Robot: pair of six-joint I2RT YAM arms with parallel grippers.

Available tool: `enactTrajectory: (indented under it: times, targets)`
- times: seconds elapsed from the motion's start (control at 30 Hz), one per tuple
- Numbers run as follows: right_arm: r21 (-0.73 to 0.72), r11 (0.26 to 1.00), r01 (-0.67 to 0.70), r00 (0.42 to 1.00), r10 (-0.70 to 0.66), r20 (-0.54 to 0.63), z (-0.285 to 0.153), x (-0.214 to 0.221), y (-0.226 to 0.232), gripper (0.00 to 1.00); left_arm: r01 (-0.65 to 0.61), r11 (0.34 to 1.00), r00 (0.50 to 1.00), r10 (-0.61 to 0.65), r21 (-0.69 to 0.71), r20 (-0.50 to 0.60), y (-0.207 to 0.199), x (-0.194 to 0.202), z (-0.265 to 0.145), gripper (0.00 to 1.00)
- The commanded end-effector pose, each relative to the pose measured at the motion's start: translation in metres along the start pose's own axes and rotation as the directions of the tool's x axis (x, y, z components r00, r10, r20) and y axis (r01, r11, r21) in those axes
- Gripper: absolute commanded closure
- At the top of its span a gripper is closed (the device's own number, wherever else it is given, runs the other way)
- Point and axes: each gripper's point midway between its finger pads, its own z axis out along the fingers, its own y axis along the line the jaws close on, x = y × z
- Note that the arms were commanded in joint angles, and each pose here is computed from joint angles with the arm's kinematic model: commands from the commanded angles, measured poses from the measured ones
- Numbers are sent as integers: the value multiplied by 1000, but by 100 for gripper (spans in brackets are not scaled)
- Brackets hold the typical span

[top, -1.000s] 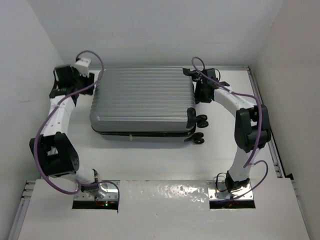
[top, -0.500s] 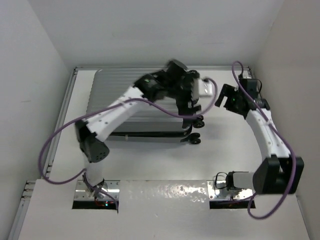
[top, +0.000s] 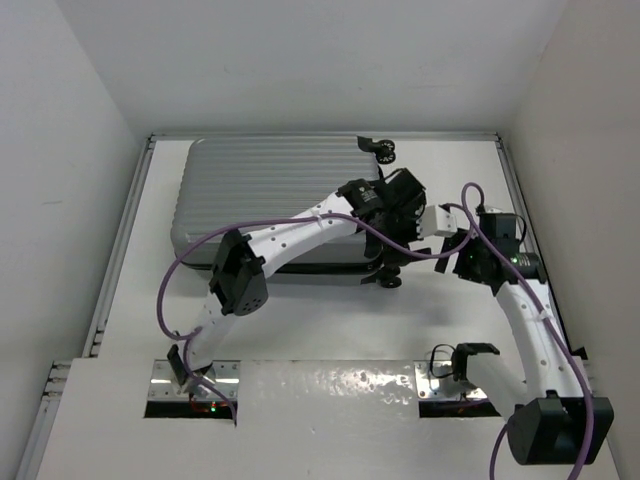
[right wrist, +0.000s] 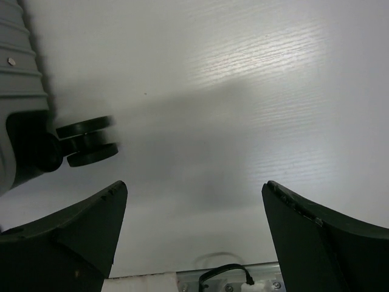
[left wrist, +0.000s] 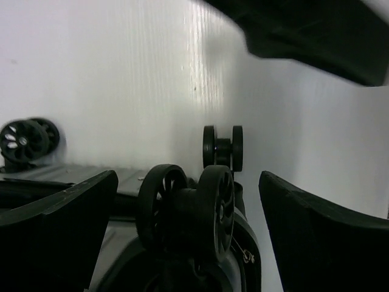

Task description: Pack the luggage

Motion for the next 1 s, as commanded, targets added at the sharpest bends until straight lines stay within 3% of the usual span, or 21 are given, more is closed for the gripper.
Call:
enactTrajectory:
  times: [0.0, 0.23, 0.27, 0.3, 0.37, 0.4, 0.5, 0.53, 0.57, 0.6, 0.67, 0.77, 0.8, 0.83, 0.9, 0.97]
  targets:
    - [-20, 1000, 7, 999, -6, 50, -7, -9, 3, 9, 15, 997, 995, -23, -79, -101, 9, 22, 12, 0]
    - [-67, 997, 26, 993, -19, 112, -19, -22, 11, 8, -40, 983, 990, 15, -178, -141, 28, 24, -2, 1]
    - [-69, 997, 22, 993, -14, 120, -19, -22, 11, 8, -50, 983, 988, 22, -176, -156, 28, 27, -2, 6]
    - [-109, 994, 29, 993, -16, 121, -19, -22, 18, 9, -51, 989, 983, 24, -142, -183, 21, 34, -2, 31]
    - [-139, 989, 55, 988, -34, 150, -20, -24, 23, 10, -39, 998, 980, 29, -47, -195, 3, 39, -4, 64]
    - [-165, 984, 72, 986, -45, 161, -22, -25, 27, 12, -36, 999, 983, 29, -36, -179, 0, 33, -9, 97]
    - [-235, 961, 145, 968, -88, 235, -31, -28, 39, 19, -14, 998, 996, 9, -57, -87, -2, 3, -39, 100]
    - [-258, 950, 174, 948, -90, 305, -36, -33, 44, 28, 0, 992, 1000, 1, -127, 9, 6, -24, -65, 100]
    - [-283, 940, 192, 932, -85, 351, -41, -37, 49, 33, 25, 990, 1000, -24, -141, 6, 7, -22, -66, 100]
    - [-312, 926, 210, 916, -75, 395, -45, -40, 55, 37, 21, 975, 993, 6, -219, 121, 16, -52, -98, 100]
    - [-438, 845, 307, 857, -45, 514, -57, -42, 81, 39, 5, 946, 967, 77, -323, 242, 22, -79, -141, 100]
    - [-607, 712, 353, 828, 65, 557, -62, -31, 111, 41, -2, 937, 967, 91, -349, 237, 16, -75, -161, 100]
    - [-623, 668, 407, 773, 111, 624, -76, -41, 119, 41, -3, 939, 969, 88, -343, 233, 12, -70, -163, 100]
    - [-709, 613, 350, 824, 158, 544, -64, -20, 125, 42, -4, 948, 967, 85, -319, 241, 5, -67, -163, 100]
    - [-749, 551, 368, 817, 193, 544, -61, -12, 132, 43, -14, 953, 954, 103, -301, 282, -10, -63, -171, 100]
    - [-761, 543, 354, 836, 180, 518, -53, -5, 132, 43, -35, 953, 950, 125, -301, 285, -17, -56, -171, 100]
